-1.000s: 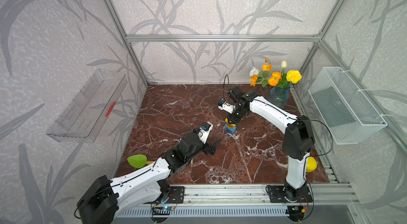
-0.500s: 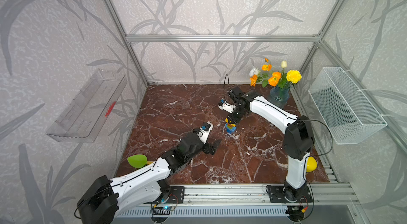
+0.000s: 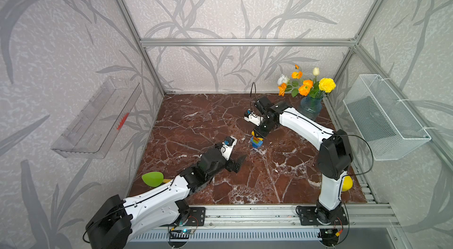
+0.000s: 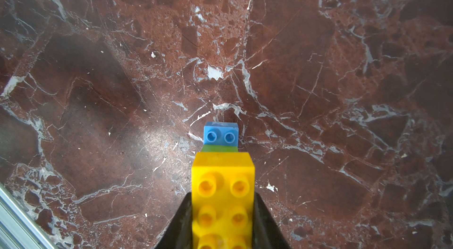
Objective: Assemble the letter f with lego
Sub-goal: Assemble the lego brick with the lego brick.
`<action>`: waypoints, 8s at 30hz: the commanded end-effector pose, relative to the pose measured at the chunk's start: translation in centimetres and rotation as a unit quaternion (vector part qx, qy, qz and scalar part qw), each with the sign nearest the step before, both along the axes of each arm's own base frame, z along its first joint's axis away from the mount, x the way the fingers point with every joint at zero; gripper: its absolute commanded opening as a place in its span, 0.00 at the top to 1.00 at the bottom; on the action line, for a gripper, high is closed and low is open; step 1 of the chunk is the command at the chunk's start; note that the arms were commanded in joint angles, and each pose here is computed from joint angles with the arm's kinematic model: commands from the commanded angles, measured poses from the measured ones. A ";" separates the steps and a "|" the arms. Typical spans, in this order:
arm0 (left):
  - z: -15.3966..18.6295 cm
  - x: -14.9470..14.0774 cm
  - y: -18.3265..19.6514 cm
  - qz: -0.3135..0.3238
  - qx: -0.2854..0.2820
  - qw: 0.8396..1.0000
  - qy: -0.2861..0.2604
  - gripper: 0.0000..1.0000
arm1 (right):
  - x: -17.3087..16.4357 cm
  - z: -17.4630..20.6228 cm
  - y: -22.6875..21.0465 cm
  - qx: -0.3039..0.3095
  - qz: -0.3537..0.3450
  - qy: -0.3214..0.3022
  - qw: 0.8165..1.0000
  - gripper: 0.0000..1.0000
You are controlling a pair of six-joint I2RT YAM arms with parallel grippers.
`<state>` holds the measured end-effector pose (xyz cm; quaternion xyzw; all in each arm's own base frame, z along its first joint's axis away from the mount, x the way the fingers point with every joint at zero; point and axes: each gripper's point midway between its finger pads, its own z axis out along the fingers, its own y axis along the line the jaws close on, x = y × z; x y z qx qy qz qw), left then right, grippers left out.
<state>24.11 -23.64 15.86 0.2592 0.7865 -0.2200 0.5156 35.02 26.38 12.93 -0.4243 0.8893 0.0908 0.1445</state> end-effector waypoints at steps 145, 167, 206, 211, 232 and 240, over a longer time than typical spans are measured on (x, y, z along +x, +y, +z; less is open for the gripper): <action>-0.3 -1.1 0.4 -0.014 -0.015 1.000 -0.009 0.01 | -1.7 -5.5 -0.3 -0.129 -0.003 0.123 0.984 0.89; 0.0 -1.1 0.2 -0.017 -0.012 1.000 -0.007 0.01 | -0.8 -1.9 -0.2 -0.095 -0.003 0.054 0.994 0.62; -0.3 -1.0 0.3 -0.016 -0.009 1.000 -0.005 0.01 | -0.1 -0.2 1.1 -0.057 0.002 0.033 0.998 0.54; -0.4 -1.1 0.3 -0.015 -0.008 1.000 -0.004 0.00 | -0.1 -0.5 1.2 -0.058 0.003 0.037 0.998 0.55; -0.4 -1.2 0.8 -0.009 -0.012 1.000 -0.009 0.01 | -0.1 -1.1 1.3 -0.062 0.002 0.046 0.997 0.69; -0.5 -1.2 0.8 -0.008 -0.012 1.000 -0.009 0.01 | -0.5 -1.9 1.0 -0.077 -0.003 0.064 0.995 0.80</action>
